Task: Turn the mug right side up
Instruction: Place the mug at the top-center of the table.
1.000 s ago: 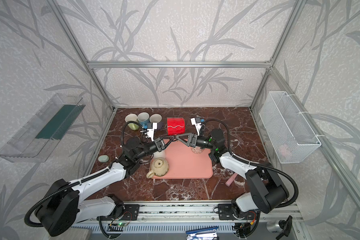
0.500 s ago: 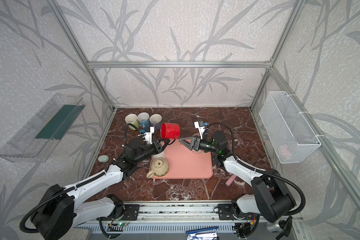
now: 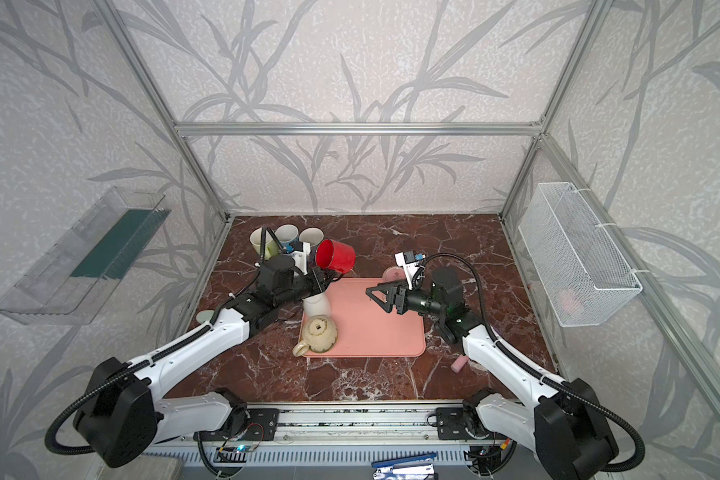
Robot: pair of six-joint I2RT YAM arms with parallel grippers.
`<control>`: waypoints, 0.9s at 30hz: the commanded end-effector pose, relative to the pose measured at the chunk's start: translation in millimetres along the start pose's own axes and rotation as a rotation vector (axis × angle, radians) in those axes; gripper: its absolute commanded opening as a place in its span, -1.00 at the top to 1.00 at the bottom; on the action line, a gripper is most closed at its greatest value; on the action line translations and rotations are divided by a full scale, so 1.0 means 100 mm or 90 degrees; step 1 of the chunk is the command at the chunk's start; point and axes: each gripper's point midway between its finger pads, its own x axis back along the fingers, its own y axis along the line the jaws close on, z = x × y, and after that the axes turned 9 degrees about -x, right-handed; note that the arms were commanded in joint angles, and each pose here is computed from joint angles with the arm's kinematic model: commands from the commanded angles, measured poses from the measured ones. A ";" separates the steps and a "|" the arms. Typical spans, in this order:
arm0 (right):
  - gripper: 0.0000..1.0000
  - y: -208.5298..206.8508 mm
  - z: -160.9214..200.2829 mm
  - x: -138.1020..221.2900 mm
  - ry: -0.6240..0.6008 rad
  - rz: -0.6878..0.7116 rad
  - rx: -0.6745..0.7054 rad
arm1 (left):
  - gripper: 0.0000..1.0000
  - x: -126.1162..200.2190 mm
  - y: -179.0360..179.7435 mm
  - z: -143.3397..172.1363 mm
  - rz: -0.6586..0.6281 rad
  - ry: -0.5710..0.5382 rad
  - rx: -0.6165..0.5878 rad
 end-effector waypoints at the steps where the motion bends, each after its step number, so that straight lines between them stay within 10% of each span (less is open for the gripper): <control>1: -0.47 -0.05 0.04 0.08 -0.001 0.030 0.030 | 1.00 0.04 -0.03 -0.29 -0.039 -0.021 -0.051; 27: -0.89 -0.21 0.22 0.30 -0.019 0.109 0.077 | 1.00 -0.82 0.61 -0.69 -0.299 0.109 -0.241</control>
